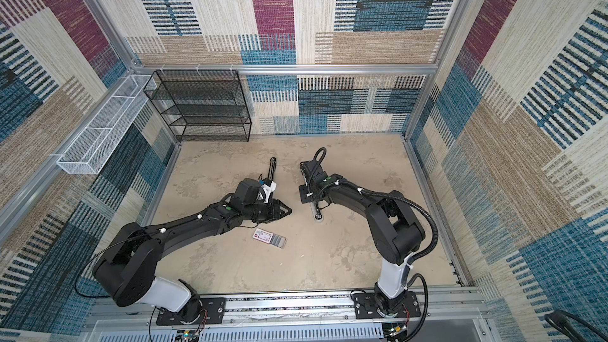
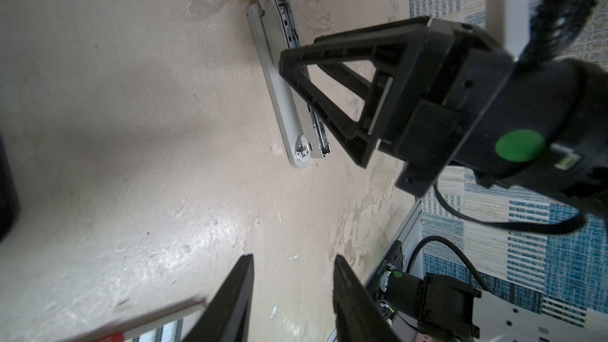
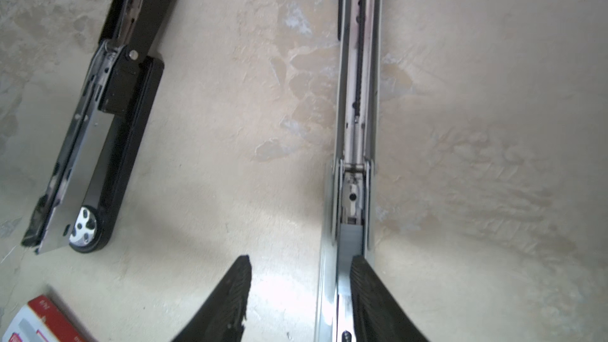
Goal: Load the staples into the stapler
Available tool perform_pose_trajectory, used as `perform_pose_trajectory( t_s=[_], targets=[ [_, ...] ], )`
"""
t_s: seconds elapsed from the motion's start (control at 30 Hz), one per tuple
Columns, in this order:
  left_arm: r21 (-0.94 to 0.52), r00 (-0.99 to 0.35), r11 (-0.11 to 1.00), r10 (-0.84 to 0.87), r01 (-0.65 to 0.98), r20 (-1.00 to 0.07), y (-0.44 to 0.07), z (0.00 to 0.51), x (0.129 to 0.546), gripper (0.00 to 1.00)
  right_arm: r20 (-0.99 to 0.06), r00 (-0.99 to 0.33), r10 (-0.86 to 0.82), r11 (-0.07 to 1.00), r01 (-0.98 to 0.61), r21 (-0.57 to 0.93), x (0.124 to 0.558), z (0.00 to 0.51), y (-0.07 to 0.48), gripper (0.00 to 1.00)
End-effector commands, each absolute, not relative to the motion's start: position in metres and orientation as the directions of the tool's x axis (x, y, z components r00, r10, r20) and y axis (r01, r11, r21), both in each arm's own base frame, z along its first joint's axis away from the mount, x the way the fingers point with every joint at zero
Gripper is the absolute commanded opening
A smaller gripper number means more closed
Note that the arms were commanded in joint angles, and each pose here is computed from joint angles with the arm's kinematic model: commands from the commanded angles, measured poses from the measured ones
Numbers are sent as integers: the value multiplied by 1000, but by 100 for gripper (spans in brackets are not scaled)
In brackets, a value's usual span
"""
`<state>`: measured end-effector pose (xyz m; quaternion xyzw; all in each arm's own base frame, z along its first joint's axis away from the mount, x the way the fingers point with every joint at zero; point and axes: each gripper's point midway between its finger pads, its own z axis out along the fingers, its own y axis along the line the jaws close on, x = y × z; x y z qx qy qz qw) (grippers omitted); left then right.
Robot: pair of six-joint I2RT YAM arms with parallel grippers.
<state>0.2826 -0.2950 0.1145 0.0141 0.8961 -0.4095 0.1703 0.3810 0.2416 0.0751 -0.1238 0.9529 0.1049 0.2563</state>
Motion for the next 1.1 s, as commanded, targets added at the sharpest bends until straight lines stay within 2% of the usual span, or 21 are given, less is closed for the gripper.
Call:
perform_pose_trajectory(
  t_s=[0.0, 0.43, 1.07],
  targets=[
    [-737, -934, 654, -131, 171, -333, -295, 121, 285, 44, -532, -825, -193, 951, -291, 108, 392, 77, 243, 56],
    [-732, -935, 662, -134, 163, -329, -291, 117, 282, 44, -508, -837, -205, 949, -297, 107, 405, 59, 246, 58],
    [-733, -937, 663, -140, 151, -319, -292, 111, 285, 43, -440, -875, -199, 940, -298, 167, 364, 42, 238, 56]
  ],
)
